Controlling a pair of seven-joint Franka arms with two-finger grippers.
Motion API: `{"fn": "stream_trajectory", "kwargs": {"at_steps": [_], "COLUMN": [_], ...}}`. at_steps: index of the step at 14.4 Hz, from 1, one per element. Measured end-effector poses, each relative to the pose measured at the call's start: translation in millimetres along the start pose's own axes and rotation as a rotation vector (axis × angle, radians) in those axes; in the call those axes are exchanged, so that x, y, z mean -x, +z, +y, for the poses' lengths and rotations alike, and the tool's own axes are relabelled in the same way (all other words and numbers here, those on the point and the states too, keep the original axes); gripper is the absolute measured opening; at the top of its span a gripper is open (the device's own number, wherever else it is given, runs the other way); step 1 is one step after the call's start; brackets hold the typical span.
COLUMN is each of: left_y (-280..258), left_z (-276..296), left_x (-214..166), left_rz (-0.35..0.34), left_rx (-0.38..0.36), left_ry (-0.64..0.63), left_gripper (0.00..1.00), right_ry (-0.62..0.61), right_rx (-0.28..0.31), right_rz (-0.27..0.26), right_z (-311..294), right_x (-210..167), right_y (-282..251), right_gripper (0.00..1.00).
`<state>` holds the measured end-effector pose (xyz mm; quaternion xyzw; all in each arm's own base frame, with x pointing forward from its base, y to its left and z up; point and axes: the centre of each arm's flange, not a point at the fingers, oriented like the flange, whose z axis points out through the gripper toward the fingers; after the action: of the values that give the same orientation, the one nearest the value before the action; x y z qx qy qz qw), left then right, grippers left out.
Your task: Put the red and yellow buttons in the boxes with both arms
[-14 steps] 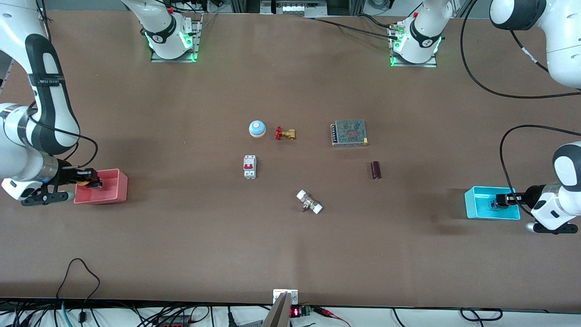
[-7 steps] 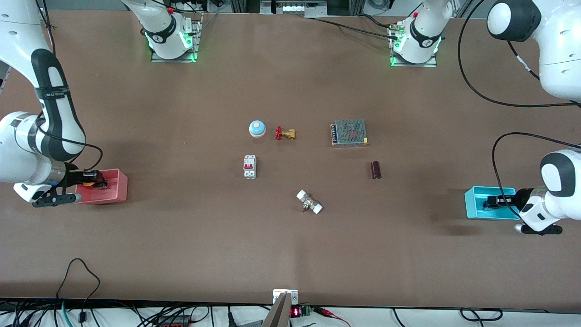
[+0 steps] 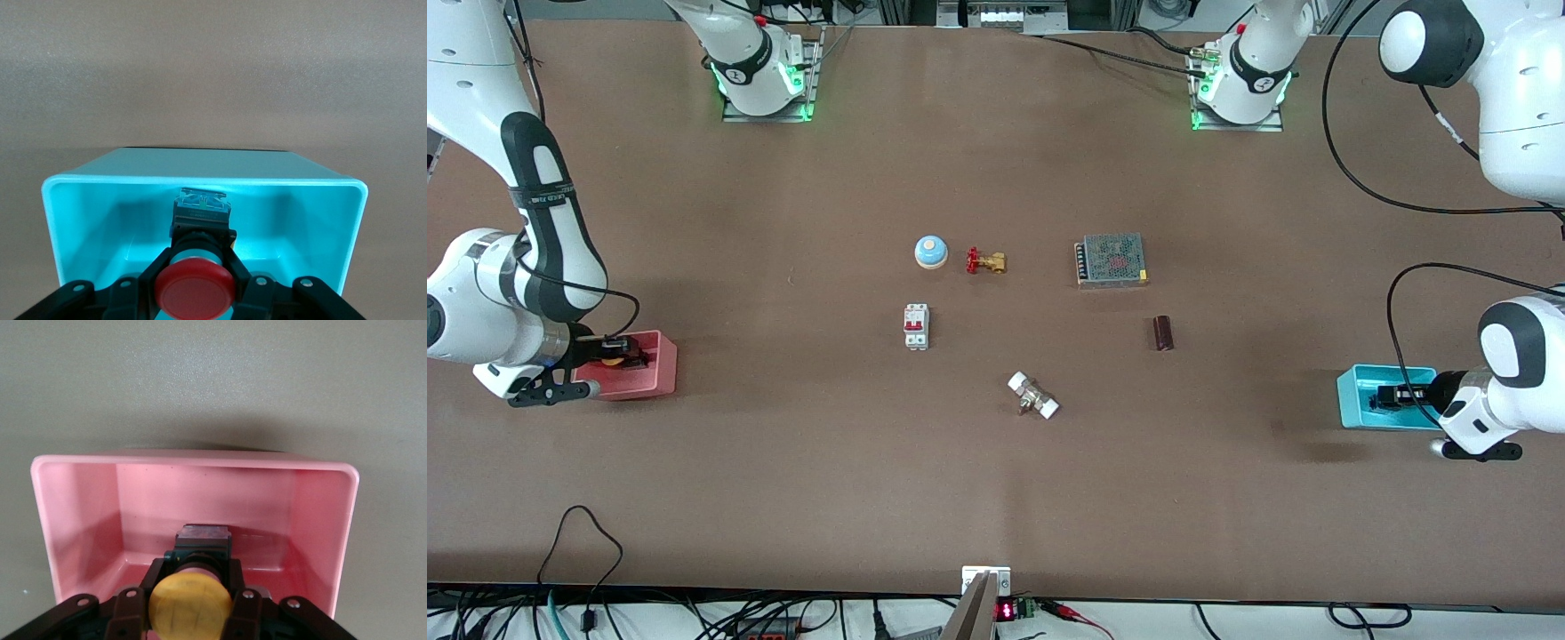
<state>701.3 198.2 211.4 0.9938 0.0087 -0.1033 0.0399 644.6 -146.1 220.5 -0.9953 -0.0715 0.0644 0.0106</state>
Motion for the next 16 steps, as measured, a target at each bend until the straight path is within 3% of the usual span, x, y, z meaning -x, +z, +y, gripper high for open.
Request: {"fn": "stream_trajectory", "kwargs": {"at_steps": [2,7,9,10,14,16], "left_y": [0,-14,-39,-57,-150,-208], "left_z": [1,7,16,21,51,98], "left_x": [0,-5,-5,-4,21,43], "left_rz": [0.0,0.026,0.059,0.079,0.161,0.219], "left_rx": [0.0,-0.007,-0.018,-0.023,-0.044,-0.065], "left_ry": [0.001,0.011,0.024,0.029,0.065,0.118], "left_gripper": [0.34,0.76,0.96,1.0,1.0,1.0], "right_ry": [0.0,-0.006,-0.011,-0.016,-0.079,-0.087], "right_rx": [0.0,0.008,0.013,0.013,0.027,0.039], "right_rz": [0.001,0.029,0.05,0.056,0.106,0.13], "right_z": [0,-2,-5,-9,-59,-100], "right_x": [0,-6,-8,-7,12,33], "right_y": [0,-15,-38,-57,-189,-262], "right_gripper": [0.5,0.98,1.0,1.0,1.0,1.0]}}
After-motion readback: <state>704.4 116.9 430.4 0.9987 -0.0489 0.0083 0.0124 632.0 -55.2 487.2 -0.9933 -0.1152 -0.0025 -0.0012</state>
